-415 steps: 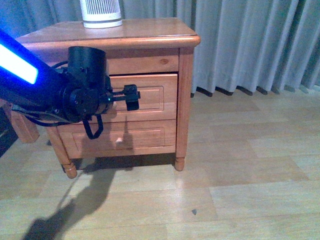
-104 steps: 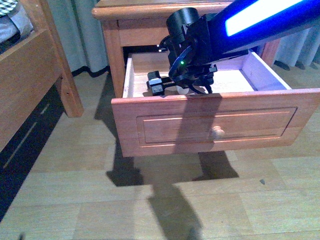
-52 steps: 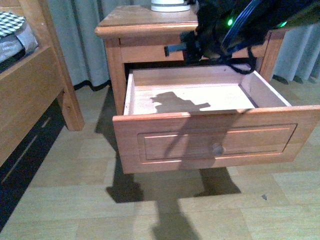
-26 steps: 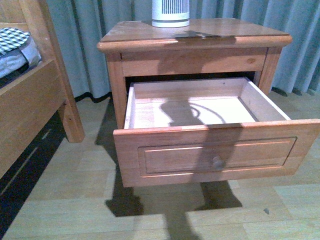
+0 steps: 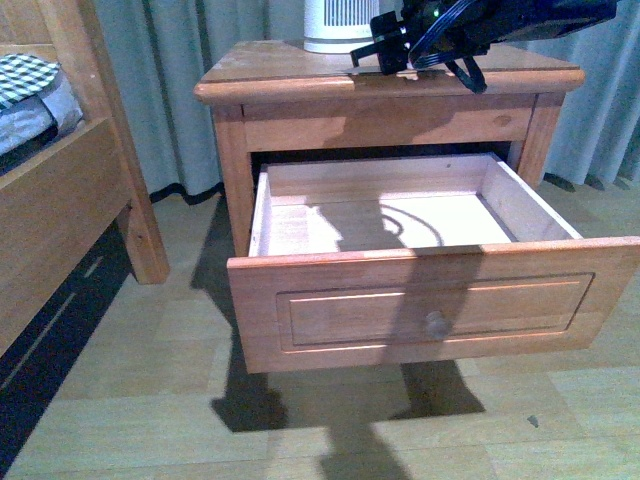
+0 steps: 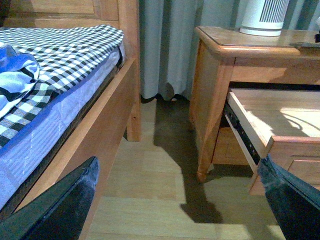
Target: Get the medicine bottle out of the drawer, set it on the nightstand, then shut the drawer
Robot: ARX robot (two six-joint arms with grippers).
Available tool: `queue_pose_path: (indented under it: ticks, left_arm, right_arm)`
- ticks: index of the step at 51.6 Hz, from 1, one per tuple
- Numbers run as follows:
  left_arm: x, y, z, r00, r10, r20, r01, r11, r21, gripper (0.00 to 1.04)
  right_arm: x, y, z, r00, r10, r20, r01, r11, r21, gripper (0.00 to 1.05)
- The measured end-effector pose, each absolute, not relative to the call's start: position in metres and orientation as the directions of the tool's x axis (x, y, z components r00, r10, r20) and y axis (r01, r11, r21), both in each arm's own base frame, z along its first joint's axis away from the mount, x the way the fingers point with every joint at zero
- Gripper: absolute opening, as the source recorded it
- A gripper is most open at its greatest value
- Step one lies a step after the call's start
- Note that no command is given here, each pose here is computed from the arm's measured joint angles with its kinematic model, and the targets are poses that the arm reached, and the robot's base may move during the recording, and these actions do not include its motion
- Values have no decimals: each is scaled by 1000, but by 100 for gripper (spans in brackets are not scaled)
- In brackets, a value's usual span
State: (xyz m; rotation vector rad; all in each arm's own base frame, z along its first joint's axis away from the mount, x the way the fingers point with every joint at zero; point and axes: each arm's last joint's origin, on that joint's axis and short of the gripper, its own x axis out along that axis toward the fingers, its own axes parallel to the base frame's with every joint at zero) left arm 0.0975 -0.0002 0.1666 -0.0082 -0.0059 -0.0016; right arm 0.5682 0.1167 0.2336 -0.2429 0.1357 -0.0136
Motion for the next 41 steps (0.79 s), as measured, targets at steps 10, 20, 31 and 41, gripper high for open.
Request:
queue_pose_path:
  ticks: [10, 20, 31, 41]
  left_arm:
    - [97, 0, 167, 1000, -1, 6, 1, 1000, -8, 98]
    - [97, 0, 167, 1000, -2, 6, 2, 1000, -8, 98]
    - [97, 0, 167, 1000, -2, 6, 2, 1000, -8, 98]
    - [97, 0, 167, 1000, -1, 6, 1, 1000, -8, 98]
  right_arm:
    - [564, 117, 241, 998, -31, -63, 19, 984, -180, 82]
    - [498, 120, 296, 997, 71, -10, -71, 996, -61, 98]
    - [362, 126, 285, 904, 293, -312, -276, 956, 97, 55]
    - [314, 127, 201, 747, 324, -581, -287, 945, 159, 24]
